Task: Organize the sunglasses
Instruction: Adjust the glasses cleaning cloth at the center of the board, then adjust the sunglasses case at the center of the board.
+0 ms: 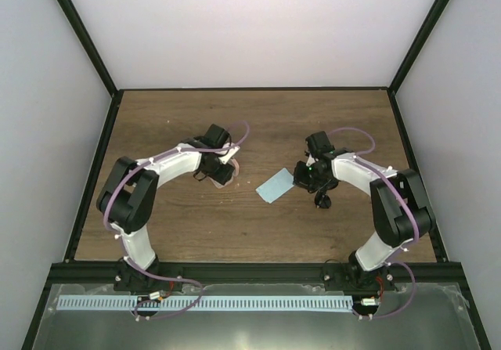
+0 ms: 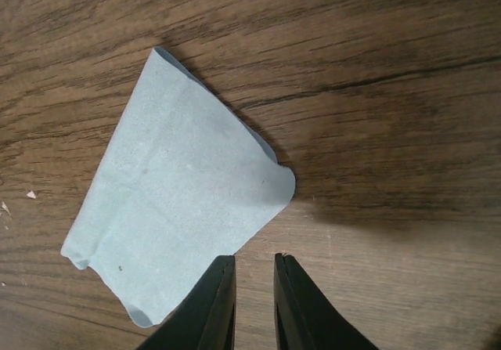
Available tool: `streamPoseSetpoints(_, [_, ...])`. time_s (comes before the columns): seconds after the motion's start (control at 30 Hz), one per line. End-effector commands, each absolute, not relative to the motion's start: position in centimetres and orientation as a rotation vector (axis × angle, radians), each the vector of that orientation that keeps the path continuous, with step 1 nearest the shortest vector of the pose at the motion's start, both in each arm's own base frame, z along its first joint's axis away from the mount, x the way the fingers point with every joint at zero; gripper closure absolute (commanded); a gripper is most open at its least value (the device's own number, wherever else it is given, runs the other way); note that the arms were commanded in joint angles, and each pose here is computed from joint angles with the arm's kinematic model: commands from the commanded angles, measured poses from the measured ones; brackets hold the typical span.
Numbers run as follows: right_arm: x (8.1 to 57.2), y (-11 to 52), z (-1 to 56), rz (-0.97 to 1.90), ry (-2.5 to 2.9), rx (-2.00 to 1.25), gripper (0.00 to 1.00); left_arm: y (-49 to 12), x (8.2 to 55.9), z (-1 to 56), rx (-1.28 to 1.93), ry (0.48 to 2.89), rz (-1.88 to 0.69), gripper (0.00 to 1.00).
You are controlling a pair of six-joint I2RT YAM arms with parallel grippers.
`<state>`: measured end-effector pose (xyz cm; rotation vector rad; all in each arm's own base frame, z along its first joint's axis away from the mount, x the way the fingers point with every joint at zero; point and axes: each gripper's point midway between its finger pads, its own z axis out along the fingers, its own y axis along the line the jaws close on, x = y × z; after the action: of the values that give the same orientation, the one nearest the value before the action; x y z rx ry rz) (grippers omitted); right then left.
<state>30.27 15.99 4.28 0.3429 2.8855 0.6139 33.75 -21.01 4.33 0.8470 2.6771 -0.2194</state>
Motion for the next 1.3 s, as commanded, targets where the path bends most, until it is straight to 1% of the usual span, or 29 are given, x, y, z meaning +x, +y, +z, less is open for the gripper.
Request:
streamPoseSetpoints(0.0, [31.8,15.5,4.2,0.61,2.862,0.273,0.83,-21.5,33.8,3.3,0.902,2.685,-0.248,0.49])
streamPoseSetpoints(0.17, [32.5,15.0,4.0,0.619,2.855,0.266,0.82,-21.5,33.2,1.5,0.94,2.73,-0.253,0.49])
streamPoseSetpoints(0.3, [33.2,14.4,3.8,0.612,2.852,0.251,0.82,-21.8,32.5,0.9,0.95,2.757,-0.279,0.56])
streamPoseSetpoints(0.37, [33.6,14.3,3.7,0.618,2.852,0.249,0.82,-21.9,32.2,1.0,0.95,2.758,-0.286,0.58])
streamPoseSetpoints(0.63, [34.8,14.4,3.6,0.641,2.843,0.215,0.82,-23.5,31.9,4.0,0.882,2.708,-0.369,0.56])
streamPoseSetpoints(0.83, [34.7,14.5,3.3,0.657,2.85,0.206,0.82,-26.1,30.9,2.8,0.926,2.75,-0.393,0.55])
streamPoseSetpoints(0.93, [34.3,14.4,3.0,0.659,2.852,0.211,0.82,-27.7,30.8,3.9,0.964,2.717,-0.426,0.55])
streamPoseSetpoints(1.13, [33.6,14.2,2.5,0.669,2.862,0.221,0.82,-25.9,30.9,2.9,1.022,2.754,-0.251,0.55])
streamPoseSetpoints(1.27, [33.6,14.2,2.5,0.665,2.861,0.224,0.83,-25.2,30.0,1.7,1.036,2.797,-0.236,0.56])
